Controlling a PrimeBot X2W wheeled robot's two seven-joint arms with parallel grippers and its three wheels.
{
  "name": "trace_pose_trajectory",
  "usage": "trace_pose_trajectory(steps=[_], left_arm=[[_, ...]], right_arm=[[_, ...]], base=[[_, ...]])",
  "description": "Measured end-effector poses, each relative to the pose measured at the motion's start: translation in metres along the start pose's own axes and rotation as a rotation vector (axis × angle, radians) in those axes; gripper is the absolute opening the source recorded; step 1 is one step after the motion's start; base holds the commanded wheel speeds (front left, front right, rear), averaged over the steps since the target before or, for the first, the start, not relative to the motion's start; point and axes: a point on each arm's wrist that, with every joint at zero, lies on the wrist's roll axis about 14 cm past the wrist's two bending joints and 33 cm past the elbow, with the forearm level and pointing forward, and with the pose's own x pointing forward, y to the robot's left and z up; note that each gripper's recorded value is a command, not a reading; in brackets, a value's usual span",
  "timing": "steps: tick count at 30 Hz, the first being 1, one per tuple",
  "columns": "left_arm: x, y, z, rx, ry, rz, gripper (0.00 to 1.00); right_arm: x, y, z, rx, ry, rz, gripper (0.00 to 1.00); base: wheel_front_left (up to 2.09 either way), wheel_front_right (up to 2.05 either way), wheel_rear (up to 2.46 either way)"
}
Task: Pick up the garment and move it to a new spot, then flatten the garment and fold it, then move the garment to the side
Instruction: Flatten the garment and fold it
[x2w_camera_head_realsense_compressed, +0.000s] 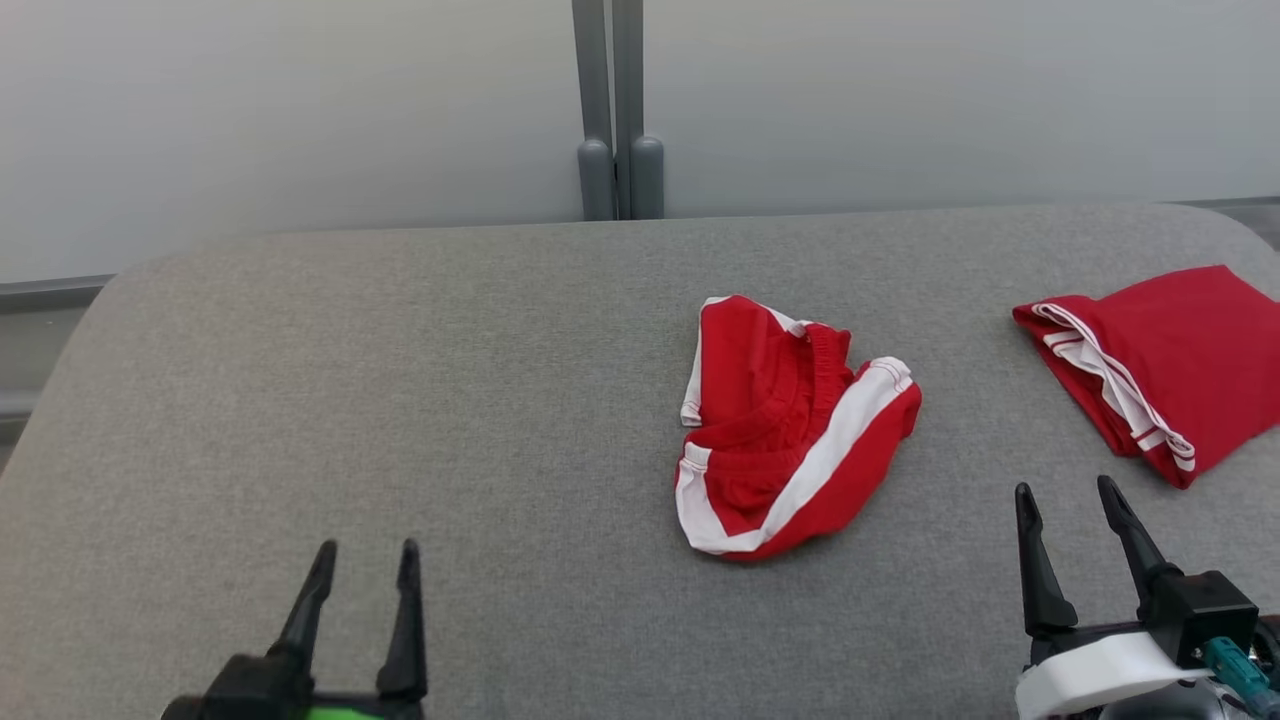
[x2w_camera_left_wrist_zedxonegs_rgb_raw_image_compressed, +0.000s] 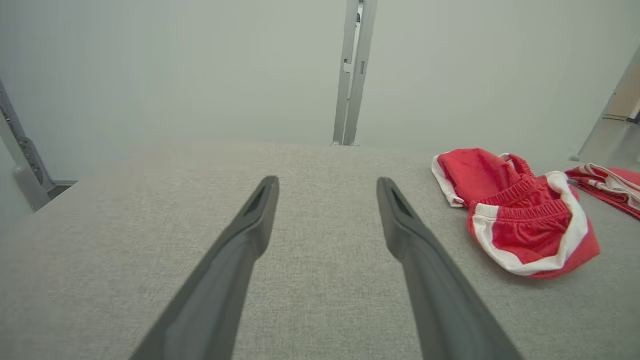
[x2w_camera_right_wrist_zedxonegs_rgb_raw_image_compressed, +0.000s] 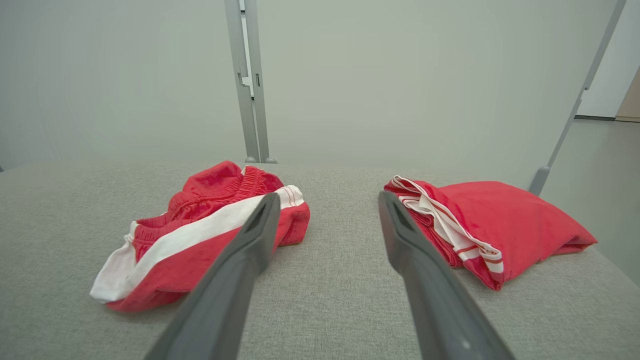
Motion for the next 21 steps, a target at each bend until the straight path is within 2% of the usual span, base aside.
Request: trace_pose_trajectory(steps=[3, 7, 11, 21], left_arm=[[0.027, -0.038, 0.004, 0.005, -0.016, -0.131, 1.0], [0.058, -0.101, -0.004, 0.054, 0.013, -0.365, 1.0], [0.076, -0.157, -0.026, 0.096, 0.106, -0.585, 1.0], [0.102, -0.193, -0.093, 0.197, 0.405, -0.782, 1.0]], right_arm=[[0.002, -0.001, 0.002, -0.004, -0.007, -0.004, 1.0], [0.005, -0.007, 0.001, -0.002, -0.004, -0.023, 1.0], [0.001, -0.019, -0.007, 0.008, 0.023, -0.066, 1.0], [-0.013, -0.047, -0.021, 0.03, 0.074, -0.168, 1.0]], base=[[0.0, 0.0, 0.0], [0.0, 0.0, 0.0], [0.0, 0.0, 0.0], [0.0, 0.0, 0.0]])
